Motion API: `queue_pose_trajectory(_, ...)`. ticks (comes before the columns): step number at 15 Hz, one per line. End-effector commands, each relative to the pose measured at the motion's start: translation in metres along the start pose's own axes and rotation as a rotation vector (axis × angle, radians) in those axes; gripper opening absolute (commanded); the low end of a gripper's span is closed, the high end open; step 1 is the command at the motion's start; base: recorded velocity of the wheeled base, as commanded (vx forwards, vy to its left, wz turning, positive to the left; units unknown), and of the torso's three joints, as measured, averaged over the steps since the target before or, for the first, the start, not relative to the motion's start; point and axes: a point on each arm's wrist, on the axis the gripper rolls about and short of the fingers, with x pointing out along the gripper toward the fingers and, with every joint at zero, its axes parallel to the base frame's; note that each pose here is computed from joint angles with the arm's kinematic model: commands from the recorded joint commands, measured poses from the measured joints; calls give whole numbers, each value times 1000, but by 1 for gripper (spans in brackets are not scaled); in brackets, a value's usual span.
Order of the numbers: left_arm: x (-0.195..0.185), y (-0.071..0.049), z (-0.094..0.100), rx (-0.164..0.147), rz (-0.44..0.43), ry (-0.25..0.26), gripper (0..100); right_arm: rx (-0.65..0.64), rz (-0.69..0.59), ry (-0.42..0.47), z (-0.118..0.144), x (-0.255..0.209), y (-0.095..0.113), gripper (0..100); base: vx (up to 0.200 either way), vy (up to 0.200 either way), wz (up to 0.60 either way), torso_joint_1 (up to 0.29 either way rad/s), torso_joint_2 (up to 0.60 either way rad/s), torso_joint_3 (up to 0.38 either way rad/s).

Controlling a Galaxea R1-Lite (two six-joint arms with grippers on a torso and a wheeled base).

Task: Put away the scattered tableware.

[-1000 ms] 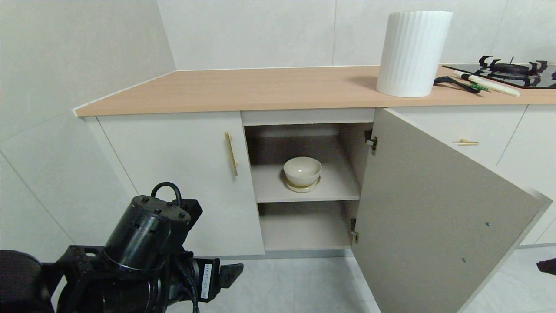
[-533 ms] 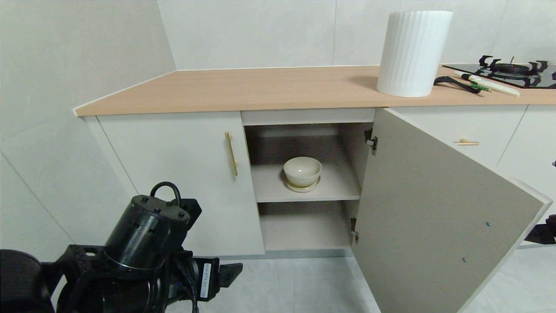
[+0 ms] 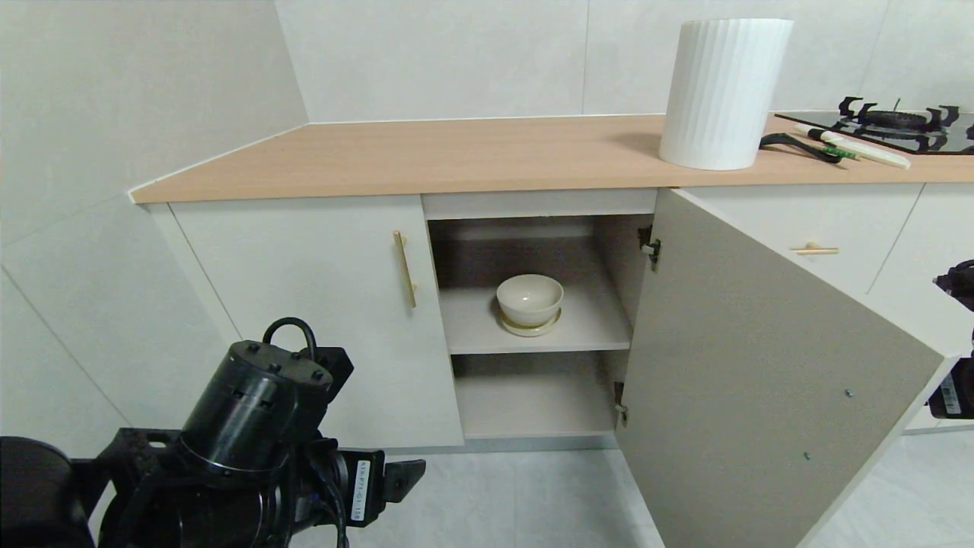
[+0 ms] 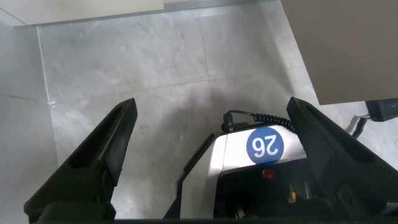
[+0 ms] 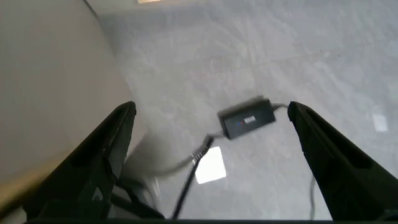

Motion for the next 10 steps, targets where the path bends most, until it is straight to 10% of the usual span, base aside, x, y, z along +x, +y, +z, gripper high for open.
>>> queue_pose_trajectory(1,0,0,0,-1,0,-1,100,-15,25,7,-3,4,8,100,0,0,0,0,0,0)
queue_pose_trajectory(10,-1,0,0,0,-1,-4,100,-45,201,3,-15,-10,60,100,0,0,0,0,0,0)
